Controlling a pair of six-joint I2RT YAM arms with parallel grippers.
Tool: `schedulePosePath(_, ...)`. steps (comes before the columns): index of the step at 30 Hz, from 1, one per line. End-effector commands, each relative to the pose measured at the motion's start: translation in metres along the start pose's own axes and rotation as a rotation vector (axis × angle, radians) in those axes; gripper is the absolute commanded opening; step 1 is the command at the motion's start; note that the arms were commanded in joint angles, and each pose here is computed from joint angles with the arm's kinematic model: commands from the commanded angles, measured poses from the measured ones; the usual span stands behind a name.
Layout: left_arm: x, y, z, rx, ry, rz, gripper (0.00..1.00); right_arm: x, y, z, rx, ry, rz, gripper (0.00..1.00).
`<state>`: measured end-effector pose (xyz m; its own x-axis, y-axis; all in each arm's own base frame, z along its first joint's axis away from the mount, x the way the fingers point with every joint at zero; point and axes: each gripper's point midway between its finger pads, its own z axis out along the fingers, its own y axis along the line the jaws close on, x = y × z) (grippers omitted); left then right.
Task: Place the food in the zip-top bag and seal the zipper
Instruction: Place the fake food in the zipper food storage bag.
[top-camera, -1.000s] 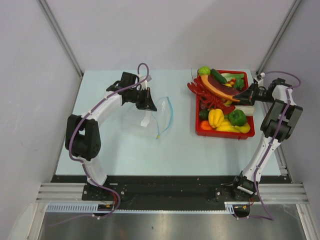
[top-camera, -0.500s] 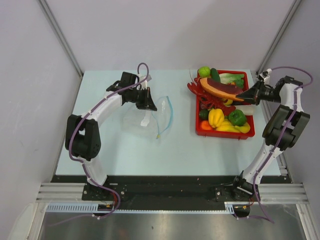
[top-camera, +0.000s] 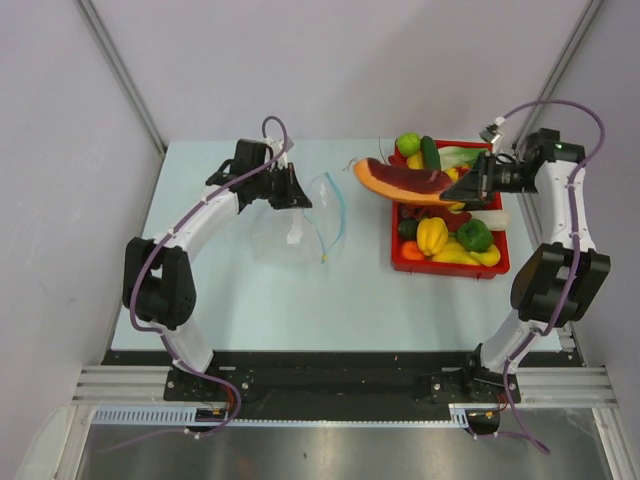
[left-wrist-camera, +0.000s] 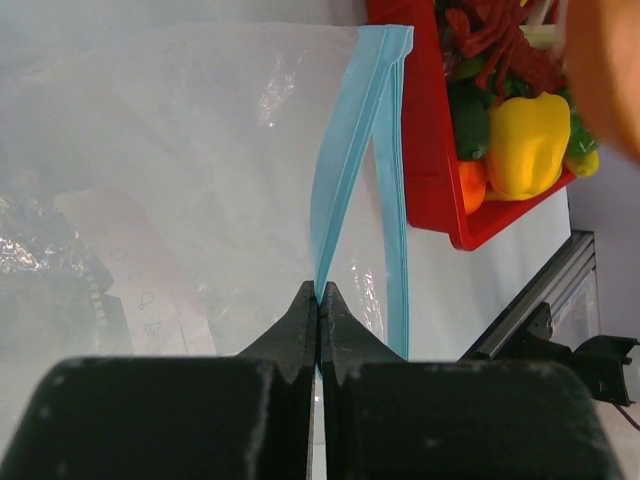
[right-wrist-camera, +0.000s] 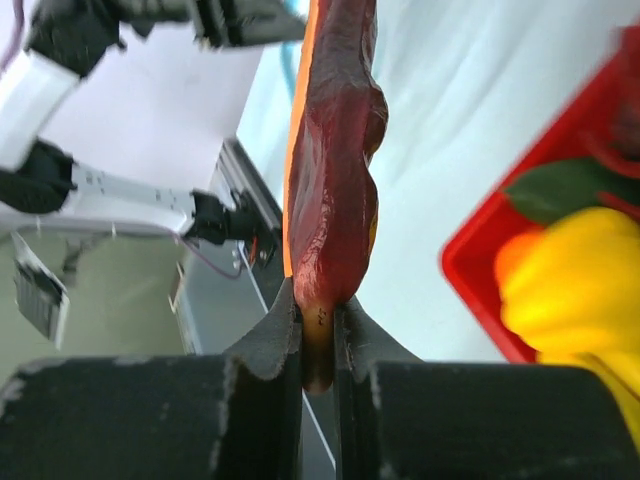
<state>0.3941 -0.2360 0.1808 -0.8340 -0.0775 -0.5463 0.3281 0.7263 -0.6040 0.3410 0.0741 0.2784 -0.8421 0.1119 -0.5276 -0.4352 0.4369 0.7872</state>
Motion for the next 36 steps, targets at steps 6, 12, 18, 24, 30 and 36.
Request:
schedulePosePath(6, -0.038, -0.029, -0.024, 0.040, -0.134, 0.006, 0.00, 0.029, 0.063, 0.060, 0.045, 0.124, -0.119, 0.00)
schedulePosePath(12, -0.039, -0.040, -0.030, 0.051, -0.162, 0.001, 0.00, 0.032, 0.047, 0.090, 0.120, 0.149, -0.099, 0.00)
schedulePosePath(18, -0.039, -0.047, -0.034, 0.078, -0.177, -0.011, 0.00, 0.021, 0.043, 0.097, 0.155, 0.109, -0.087, 0.00)
schedulePosePath(24, -0.039, -0.051, -0.032, 0.083, -0.178, -0.013, 0.00, -0.003, 0.047, 0.116, 0.216, 0.030, -0.147, 0.00)
schedulePosePath(30, -0.044, -0.053, -0.033, 0.075, -0.198, -0.019, 0.00, -0.015, 0.053, 0.111, 0.252, 0.005, -0.173, 0.00)
schedulePosePath(36, -0.034, -0.076, -0.021, 0.198, -0.145, -0.063, 0.00, -0.017, 0.078, 0.148, 0.134, 0.004, -0.279, 0.00)
